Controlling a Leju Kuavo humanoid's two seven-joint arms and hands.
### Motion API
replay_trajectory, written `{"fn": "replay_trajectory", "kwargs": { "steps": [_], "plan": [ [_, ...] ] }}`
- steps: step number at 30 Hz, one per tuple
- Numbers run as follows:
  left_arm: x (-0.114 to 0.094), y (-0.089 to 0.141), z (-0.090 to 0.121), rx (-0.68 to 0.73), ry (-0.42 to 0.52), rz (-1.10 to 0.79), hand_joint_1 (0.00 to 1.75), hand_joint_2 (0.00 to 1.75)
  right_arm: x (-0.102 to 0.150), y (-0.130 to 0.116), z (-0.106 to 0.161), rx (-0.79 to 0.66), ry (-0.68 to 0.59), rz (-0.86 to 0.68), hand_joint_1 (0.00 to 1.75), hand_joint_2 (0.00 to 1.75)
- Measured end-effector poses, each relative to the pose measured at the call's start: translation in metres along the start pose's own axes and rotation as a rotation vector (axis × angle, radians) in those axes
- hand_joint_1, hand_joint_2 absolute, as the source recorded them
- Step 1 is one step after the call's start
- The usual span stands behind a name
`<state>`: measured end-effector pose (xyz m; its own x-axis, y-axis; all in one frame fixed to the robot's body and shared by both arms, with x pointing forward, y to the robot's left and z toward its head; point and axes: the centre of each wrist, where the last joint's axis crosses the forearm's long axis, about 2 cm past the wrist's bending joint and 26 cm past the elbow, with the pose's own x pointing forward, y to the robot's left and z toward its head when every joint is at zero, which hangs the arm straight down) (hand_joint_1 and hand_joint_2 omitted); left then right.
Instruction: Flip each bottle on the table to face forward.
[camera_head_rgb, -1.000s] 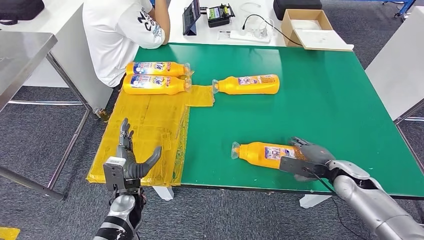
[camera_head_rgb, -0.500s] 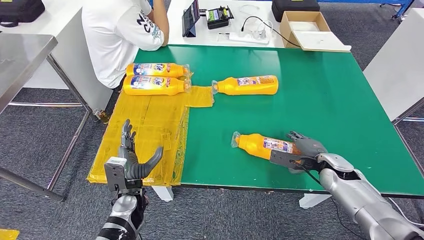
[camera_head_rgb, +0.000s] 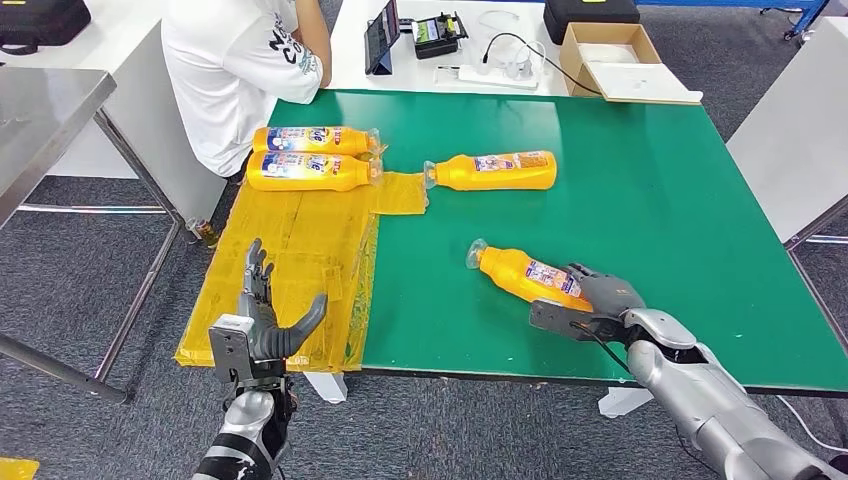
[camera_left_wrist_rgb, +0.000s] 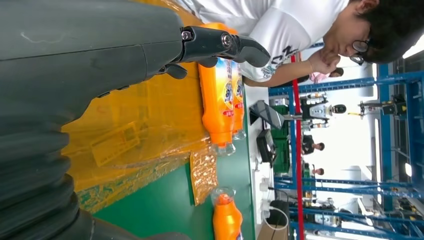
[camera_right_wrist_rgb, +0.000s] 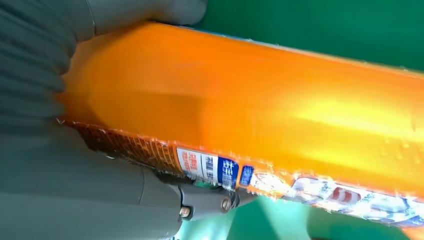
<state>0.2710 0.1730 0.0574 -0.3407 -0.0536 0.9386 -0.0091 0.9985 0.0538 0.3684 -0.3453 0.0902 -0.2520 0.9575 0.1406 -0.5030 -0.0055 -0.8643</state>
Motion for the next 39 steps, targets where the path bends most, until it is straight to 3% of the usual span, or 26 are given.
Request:
{"fn": "replay_trajectory", "kwargs": {
  "steps": [9,17,20,26,31,34,39],
  "plan": [
    [0.002,0.001,0.005,-0.005,0.009,-0.003,0.00,1.75,0.034,0.022,0.017,-0.260,-0.130,-0.148,1.75,1.75],
    [0.012,-0.009,0.002,-0.046,0.054,0.153,0.00,1.75,0.100,0.008,0.037,-0.918,-0.302,-0.428,1.75,1.75],
    [0.018,-0.014,-0.003,-0.072,0.051,0.204,0.00,1.75,0.113,0.000,0.045,-1.077,-0.315,-0.510,1.75,1.75],
    [0.026,-0.021,-0.011,-0.118,0.047,0.298,0.00,1.75,0.126,-0.004,0.055,-1.236,-0.326,-0.612,1.75,1.75],
    [0.030,-0.024,-0.016,-0.141,0.043,0.331,0.00,1.75,0.130,-0.005,0.059,-1.281,-0.321,-0.646,1.75,1.75],
    [0.034,-0.030,-0.020,-0.219,0.065,0.450,0.00,1.75,0.133,-0.005,0.059,-1.332,-0.351,-0.656,1.75,1.75],
    [0.044,-0.039,-0.032,-0.381,0.060,0.591,0.00,1.75,0.146,0.008,0.048,-1.245,-0.439,-0.676,1.75,1.75]
  ]
}}
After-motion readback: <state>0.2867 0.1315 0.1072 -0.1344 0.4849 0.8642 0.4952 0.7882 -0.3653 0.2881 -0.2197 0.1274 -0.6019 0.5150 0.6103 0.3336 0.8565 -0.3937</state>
